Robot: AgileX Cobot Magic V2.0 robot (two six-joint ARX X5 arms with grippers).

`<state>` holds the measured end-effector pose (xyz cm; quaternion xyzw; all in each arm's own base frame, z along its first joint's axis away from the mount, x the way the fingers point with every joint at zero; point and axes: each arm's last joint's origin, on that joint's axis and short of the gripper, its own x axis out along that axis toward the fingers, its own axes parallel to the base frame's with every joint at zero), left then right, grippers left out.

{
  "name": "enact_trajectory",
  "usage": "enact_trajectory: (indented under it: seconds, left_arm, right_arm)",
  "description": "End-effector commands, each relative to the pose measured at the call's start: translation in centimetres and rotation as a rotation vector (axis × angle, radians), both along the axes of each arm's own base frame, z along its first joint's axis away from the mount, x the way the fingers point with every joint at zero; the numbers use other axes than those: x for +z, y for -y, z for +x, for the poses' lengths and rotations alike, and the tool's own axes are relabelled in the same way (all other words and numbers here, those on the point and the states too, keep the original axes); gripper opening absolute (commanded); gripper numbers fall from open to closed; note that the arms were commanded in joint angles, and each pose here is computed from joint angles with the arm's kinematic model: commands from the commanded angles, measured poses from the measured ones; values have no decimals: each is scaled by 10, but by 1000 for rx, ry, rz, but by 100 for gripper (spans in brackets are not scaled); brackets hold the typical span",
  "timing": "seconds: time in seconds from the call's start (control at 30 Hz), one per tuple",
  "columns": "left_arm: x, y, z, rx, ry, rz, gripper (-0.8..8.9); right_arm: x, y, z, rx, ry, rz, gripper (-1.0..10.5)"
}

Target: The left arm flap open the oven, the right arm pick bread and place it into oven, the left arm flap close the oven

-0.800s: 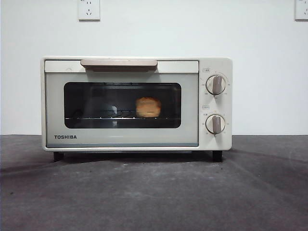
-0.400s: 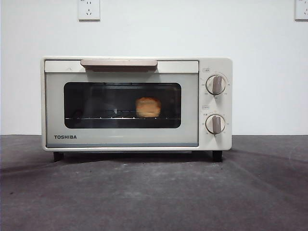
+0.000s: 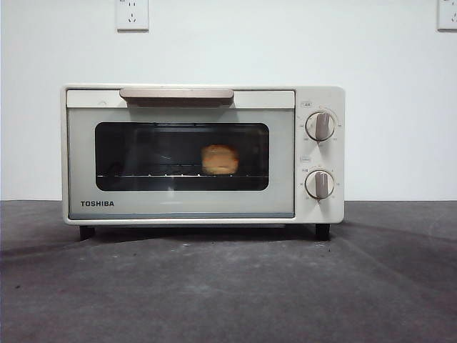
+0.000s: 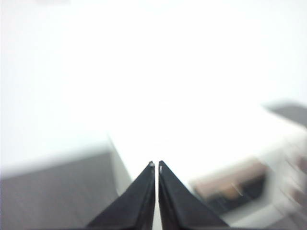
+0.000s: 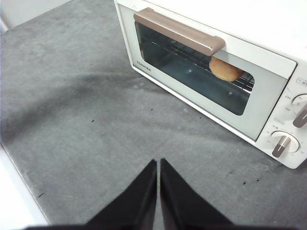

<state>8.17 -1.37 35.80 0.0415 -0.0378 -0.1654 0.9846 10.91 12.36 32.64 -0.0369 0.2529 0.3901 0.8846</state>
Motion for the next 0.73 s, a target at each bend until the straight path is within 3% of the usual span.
enact_trajectory:
  seconds: [0.03,0.13,0.33,0.73]
  left_arm:
    - [-11,-3,3,74,133,18,20]
    - [-33,-7,2,160,180,9,20]
    - [-87,-11,5,242,115,19,20]
    - [-167,-13,14,253,-27,34,20]
  right_arm:
    - [4,-2,0,1,5,17,6]
    - [4,-2,0,1,6,17,6]
    - [4,-2,0,1,5,17,6]
    - [4,-2,0,1,5,17,6]
